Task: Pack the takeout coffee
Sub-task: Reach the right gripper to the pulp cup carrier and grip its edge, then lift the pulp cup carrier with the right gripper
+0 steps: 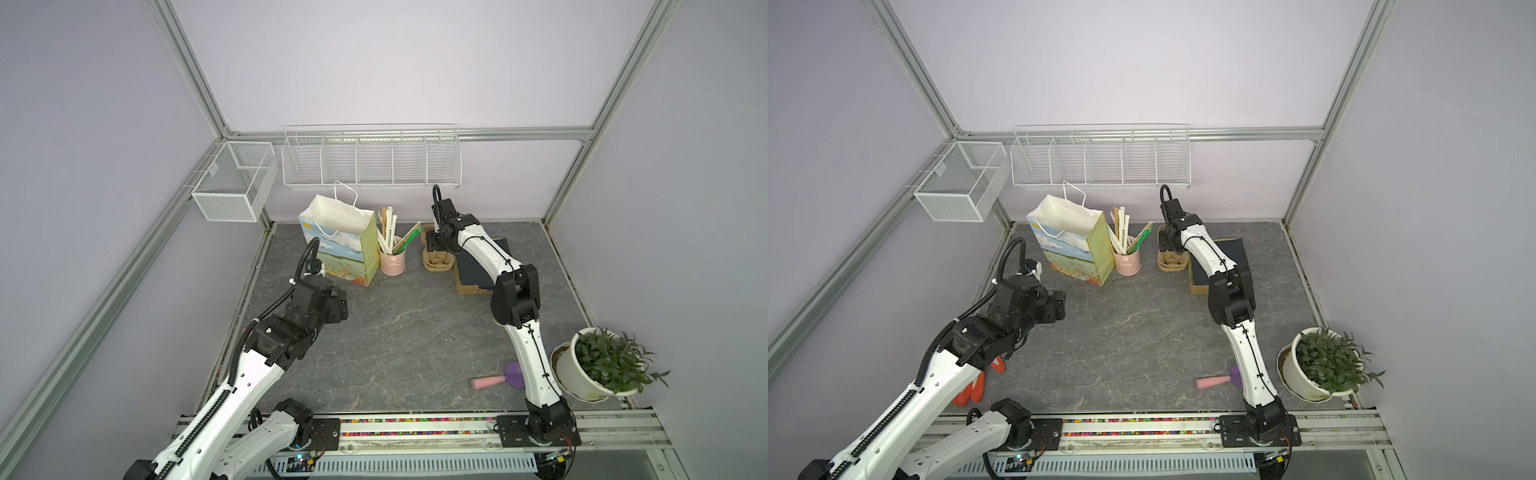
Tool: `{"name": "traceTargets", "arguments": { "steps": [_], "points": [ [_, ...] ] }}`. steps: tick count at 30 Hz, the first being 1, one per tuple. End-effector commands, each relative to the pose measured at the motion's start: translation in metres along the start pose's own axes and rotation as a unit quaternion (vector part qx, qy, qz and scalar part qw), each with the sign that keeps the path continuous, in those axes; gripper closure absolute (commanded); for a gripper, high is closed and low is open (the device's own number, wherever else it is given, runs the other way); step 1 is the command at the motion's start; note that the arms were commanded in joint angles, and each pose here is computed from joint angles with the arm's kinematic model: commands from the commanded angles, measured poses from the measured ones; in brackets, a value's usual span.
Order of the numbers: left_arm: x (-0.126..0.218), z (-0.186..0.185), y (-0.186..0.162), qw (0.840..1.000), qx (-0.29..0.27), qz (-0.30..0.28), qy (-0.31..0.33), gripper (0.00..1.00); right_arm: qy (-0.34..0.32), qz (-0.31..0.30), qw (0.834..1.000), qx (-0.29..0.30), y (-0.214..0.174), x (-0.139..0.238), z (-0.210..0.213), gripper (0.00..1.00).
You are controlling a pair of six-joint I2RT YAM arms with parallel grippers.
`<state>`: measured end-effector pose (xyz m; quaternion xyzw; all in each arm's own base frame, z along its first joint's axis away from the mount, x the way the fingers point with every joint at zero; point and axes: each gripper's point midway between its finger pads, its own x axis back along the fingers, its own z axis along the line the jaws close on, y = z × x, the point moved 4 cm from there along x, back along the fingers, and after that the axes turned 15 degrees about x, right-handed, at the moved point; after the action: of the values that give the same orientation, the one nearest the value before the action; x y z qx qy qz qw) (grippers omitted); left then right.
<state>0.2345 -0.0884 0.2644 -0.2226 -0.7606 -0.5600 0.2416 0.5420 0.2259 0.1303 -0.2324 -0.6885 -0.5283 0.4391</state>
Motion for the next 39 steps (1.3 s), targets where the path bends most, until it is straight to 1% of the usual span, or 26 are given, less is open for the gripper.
{"name": "traceTargets", "arguments": {
  "steps": [1, 8, 13, 18, 26, 30, 35, 39],
  "points": [
    [-0.003, 0.004, -0.001, 1.0, -0.009, -0.001, 0.014, 0.16, -0.007, 0.012, 1.0, 0.016, -0.004, -0.01, 0.001, 0.46],
    [-0.004, 0.005, -0.001, 1.0, -0.01, 0.0, 0.016, 0.16, -0.01, 0.013, 1.0, 0.018, -0.004, -0.019, -0.003, 0.48],
    [-0.005, 0.004, -0.001, 1.0, -0.01, 0.001, 0.015, 0.17, -0.014, 0.0, 1.0, 0.015, 0.001, -0.02, -0.006, 0.49],
    [-0.005, 0.005, -0.001, 1.0, -0.01, 0.001, 0.016, 0.17, -0.016, -0.004, 1.0, 0.016, 0.003, -0.024, -0.008, 0.57],
    [-0.007, 0.005, -0.001, 1.0, -0.009, 0.002, 0.018, 0.17, -0.016, -0.001, 1.0, 0.015, 0.002, -0.029, -0.009, 0.58],
    [-0.006, 0.005, 0.0, 1.0, -0.009, 0.001, 0.018, 0.17, -0.018, -0.004, 1.0, 0.013, 0.004, -0.025, -0.01, 0.62],
    [-0.006, 0.006, 0.0, 1.0, -0.008, 0.002, 0.017, 0.17, -0.015, -0.003, 1.0, 0.014, 0.004, -0.023, -0.009, 0.62],
    [-0.006, 0.006, 0.0, 1.0, -0.007, 0.002, 0.016, 0.17, -0.018, 0.003, 1.0, 0.017, 0.0, -0.028, -0.01, 0.58]
  ]
}}
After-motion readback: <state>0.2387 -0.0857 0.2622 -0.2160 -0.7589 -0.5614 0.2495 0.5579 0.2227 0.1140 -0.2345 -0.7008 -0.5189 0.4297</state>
